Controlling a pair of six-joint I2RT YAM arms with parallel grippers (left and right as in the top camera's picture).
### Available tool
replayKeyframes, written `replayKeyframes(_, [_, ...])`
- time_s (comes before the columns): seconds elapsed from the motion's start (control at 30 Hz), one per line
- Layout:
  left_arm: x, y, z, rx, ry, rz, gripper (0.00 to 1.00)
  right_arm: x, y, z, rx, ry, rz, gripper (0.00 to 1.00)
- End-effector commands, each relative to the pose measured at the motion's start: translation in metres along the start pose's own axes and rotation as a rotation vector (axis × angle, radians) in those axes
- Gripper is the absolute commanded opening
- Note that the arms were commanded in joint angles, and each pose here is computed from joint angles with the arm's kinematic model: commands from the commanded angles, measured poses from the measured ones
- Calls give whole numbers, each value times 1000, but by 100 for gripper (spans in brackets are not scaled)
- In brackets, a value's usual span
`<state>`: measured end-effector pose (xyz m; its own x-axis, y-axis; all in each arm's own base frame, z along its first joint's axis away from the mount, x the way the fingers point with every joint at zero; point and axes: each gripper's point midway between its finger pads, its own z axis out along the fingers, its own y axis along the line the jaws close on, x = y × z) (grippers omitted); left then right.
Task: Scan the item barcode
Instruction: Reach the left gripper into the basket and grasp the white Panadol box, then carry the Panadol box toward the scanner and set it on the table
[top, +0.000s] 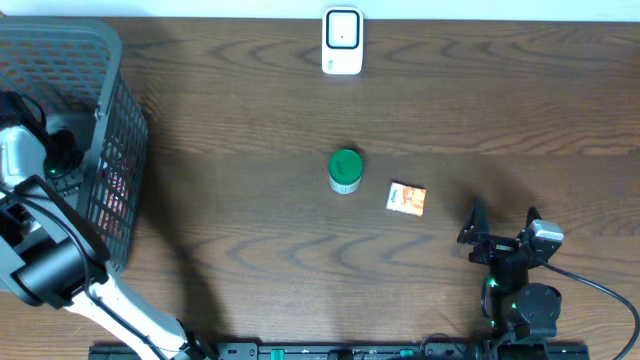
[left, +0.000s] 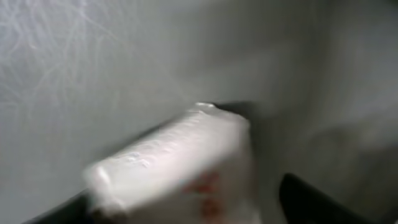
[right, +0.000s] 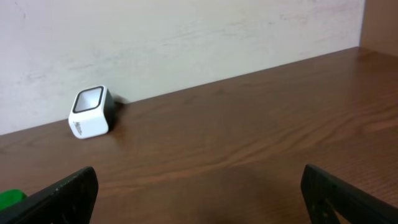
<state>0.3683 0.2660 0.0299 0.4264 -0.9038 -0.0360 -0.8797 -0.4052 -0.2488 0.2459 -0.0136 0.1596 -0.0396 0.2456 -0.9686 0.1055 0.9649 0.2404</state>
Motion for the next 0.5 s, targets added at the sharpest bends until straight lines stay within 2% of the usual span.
replayKeyframes(0.0, [4,28,41,-110,16,-8,49,-1,-3,0,10,-4,-12,99])
replayKeyframes(0.27, [13,8,20,-33,81,56,27,-1,-3,0,10,-4,-12,99])
replayKeyframes(0.33, [14,1,5,2,89,57,20,-1,-3,0,10,-4,-12,99])
replayKeyframes(0.43, [11,-13,-29,85,81,79,19,-1,-3,0,10,-4,-12,99])
replayKeyframes(0.47, [8,-18,-44,119,71,87,15,-1,-3,0,10,-4,-12,99])
